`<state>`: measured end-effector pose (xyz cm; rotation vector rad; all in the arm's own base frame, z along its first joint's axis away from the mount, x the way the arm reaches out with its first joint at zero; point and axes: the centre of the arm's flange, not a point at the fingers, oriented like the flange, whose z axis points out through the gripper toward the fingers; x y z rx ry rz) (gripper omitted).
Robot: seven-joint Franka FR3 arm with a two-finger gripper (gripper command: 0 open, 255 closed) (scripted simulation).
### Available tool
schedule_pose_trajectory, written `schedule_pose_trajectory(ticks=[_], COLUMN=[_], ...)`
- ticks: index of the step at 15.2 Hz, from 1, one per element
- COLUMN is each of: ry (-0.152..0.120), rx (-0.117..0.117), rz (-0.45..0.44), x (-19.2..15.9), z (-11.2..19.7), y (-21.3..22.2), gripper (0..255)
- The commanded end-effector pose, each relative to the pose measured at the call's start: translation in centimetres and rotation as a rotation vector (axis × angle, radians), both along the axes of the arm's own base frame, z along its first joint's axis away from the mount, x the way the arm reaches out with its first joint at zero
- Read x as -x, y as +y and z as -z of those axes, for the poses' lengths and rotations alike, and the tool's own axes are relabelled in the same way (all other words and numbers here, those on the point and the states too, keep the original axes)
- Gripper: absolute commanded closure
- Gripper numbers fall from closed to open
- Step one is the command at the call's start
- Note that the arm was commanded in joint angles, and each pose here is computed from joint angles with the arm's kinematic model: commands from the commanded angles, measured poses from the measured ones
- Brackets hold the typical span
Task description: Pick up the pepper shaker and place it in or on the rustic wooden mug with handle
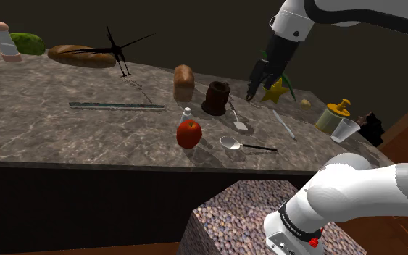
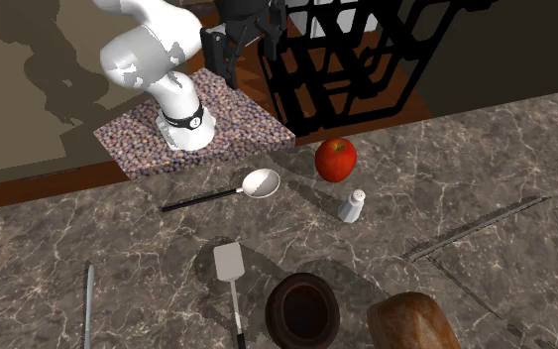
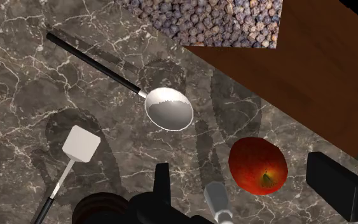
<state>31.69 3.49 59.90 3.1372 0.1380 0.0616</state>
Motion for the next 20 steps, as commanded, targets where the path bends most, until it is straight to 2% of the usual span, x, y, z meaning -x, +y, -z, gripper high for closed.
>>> schedule_pose_trajectory(ticks=[1, 20], ry=[0.000, 0.008], rx=[0.000, 0.075], rz=[0.000, -0.015], x=[0.0, -18.7], z=[0.0, 15.8], y=[0.0, 7.0], gripper=[0, 0])
